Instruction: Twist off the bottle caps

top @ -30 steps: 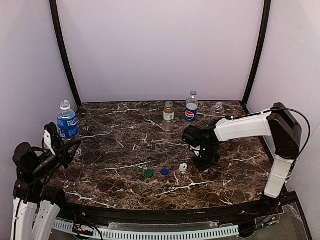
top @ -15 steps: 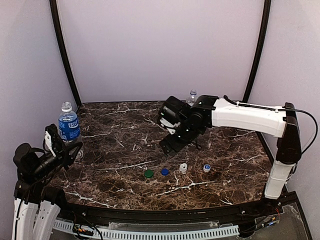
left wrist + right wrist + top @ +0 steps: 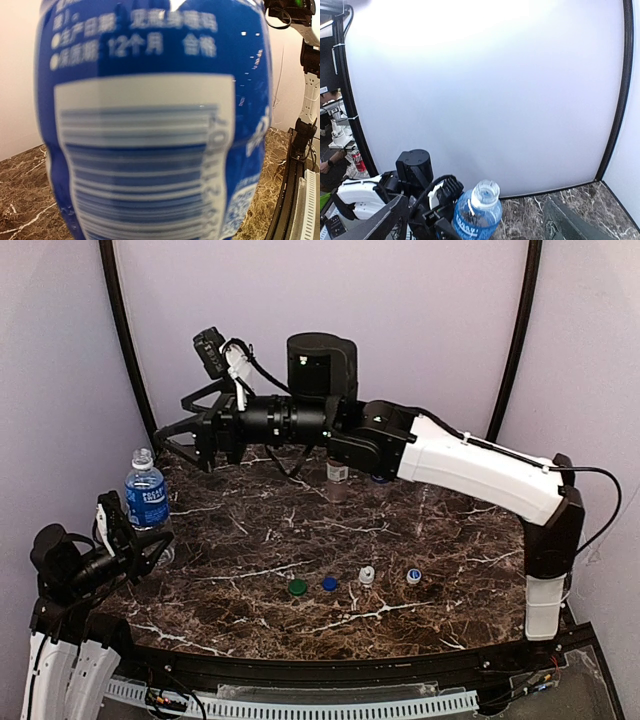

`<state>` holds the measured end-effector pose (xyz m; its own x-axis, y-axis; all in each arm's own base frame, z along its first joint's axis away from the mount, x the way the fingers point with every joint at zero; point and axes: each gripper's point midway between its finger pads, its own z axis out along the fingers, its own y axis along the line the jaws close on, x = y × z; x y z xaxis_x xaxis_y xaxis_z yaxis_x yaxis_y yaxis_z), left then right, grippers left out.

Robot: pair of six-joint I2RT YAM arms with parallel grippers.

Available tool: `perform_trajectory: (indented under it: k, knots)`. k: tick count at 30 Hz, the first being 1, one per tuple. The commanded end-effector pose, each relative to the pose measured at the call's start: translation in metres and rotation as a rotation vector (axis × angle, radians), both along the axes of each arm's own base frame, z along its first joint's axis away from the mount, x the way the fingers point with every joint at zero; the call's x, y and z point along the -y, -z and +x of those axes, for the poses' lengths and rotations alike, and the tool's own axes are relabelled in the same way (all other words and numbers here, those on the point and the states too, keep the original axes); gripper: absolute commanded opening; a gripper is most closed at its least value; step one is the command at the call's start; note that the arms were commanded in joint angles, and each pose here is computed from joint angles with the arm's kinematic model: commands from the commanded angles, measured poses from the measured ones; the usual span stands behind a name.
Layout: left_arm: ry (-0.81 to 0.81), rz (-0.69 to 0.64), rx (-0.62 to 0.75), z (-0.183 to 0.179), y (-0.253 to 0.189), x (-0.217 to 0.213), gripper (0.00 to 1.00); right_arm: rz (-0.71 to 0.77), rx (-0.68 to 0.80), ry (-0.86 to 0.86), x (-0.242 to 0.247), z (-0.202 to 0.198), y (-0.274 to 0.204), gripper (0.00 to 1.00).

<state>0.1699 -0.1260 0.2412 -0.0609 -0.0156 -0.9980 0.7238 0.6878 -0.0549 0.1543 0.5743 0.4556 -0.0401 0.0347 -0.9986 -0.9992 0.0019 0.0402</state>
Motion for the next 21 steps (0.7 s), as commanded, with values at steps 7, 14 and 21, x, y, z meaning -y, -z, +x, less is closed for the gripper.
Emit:
perform_trajectory:
  k: [7,14,21]
  knots:
    - [0.063,-0.013,-0.005,-0.003,0.002,0.007,0.33,0.073,-0.061,-0.072,-0.061,-0.003,0.018,0.86]
    - [0.068,-0.013,-0.008,-0.003,0.002,0.008,0.33,0.051,-0.115,-0.064,-0.083,0.005,0.046,0.7]
    - [0.067,-0.013,-0.01,-0.002,0.002,0.008,0.33,0.021,-0.144,-0.042,-0.091,0.013,0.068,0.23]
